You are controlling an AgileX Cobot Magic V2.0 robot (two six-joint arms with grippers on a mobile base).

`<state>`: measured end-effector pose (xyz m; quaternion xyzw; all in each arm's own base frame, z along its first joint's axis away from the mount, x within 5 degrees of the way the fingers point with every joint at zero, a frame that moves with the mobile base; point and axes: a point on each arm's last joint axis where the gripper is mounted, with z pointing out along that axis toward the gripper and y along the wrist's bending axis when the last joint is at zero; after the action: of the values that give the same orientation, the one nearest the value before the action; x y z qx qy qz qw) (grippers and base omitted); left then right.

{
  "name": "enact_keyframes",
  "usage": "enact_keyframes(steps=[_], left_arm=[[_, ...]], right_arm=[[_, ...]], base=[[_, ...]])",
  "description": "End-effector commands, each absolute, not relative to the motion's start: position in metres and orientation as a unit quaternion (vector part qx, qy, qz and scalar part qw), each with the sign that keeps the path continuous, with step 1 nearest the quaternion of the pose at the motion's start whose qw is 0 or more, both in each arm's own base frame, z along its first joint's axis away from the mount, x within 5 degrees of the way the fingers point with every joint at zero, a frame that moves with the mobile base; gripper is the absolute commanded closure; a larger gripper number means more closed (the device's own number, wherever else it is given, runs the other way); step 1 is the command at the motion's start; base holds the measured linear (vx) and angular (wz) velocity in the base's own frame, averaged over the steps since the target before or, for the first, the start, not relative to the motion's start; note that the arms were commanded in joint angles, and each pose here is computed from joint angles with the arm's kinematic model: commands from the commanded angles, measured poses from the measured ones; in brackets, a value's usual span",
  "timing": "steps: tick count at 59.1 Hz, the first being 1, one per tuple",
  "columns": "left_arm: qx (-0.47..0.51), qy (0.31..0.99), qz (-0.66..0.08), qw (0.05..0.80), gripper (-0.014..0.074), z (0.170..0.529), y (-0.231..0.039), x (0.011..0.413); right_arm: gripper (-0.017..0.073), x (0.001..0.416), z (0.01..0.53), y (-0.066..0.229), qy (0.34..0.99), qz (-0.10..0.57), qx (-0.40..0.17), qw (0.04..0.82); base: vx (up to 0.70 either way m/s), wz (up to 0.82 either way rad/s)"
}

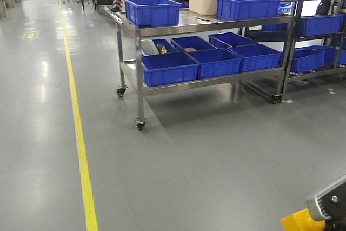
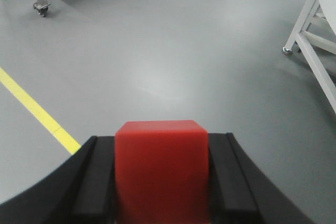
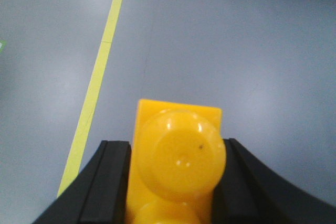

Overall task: Pick red and yellow blocks into blue bin
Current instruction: 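Drive the base to the blue bin holding both blocks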

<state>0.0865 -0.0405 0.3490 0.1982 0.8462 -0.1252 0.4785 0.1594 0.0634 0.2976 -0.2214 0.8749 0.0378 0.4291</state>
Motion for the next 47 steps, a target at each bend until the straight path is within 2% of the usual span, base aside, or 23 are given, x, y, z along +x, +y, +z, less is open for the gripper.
enact_keyframes(steps=[1,47], left_arm=[[0.187,0.824,-0.136,0.517,0.0277,0.3624,-0.0415,0.0882],[0.187,0.823,-0.136,0.519,0.0277,0.3627,-0.0413,0.0875]], right_arm=[[0.0315,0.1623,0.3138,0.0647,0.849,0.041,-0.223,0.477],[0.0315,0.1624,0.3138,0.0647,0.849,0.041,-0.223,0.477]], base=[[0.33,-0.15],[0.42,-0.14]])
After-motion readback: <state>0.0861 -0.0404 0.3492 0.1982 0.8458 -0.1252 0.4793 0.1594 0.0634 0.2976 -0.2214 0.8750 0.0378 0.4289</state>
